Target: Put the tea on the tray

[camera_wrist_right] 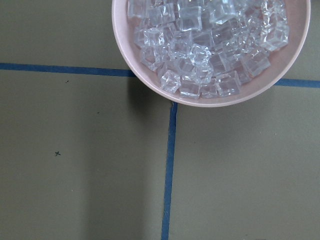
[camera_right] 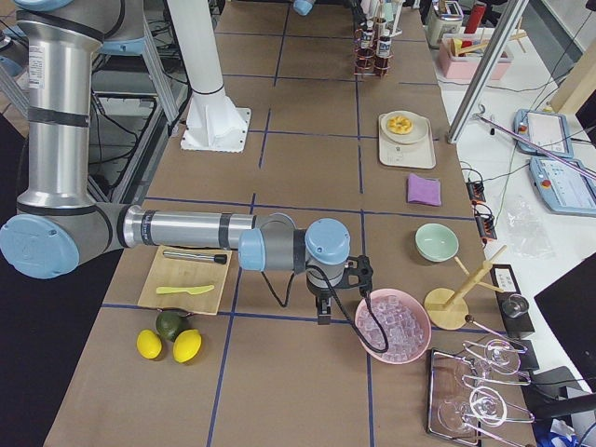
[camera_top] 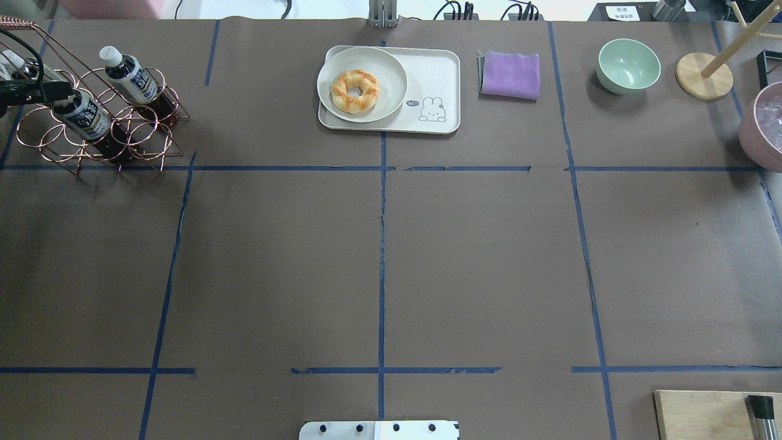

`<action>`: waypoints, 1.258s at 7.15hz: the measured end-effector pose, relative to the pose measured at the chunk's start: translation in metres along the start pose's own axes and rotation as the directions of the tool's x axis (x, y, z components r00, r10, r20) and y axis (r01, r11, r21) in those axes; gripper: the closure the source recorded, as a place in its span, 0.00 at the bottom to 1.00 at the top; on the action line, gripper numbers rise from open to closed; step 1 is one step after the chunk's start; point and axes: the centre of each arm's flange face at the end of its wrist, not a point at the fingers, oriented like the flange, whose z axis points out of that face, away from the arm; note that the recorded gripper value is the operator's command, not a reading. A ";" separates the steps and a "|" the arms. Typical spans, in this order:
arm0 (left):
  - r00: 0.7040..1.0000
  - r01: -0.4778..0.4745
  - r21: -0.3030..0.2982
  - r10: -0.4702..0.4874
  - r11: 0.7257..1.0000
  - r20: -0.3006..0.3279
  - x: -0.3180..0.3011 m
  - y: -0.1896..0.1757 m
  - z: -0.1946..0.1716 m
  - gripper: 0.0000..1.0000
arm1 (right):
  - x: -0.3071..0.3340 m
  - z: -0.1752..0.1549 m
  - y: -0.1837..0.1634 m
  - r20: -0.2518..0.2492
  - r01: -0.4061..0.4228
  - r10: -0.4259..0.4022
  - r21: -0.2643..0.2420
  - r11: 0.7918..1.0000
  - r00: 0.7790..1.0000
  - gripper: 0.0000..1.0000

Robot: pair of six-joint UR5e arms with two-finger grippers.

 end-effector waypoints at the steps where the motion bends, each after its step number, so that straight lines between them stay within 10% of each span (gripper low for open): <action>1: 1.000 0.001 0.007 -0.001 1.000 0.007 -0.001 -0.002 0.003 0.27 | 0.000 0.000 0.000 0.000 0.000 0.000 0.000 1.000 1.000 0.00; 9: 1.000 0.012 0.000 -0.012 1.000 0.019 -0.002 0.001 0.012 0.42 | -0.003 -0.002 -0.001 0.001 0.005 -0.005 0.005 1.000 1.000 0.00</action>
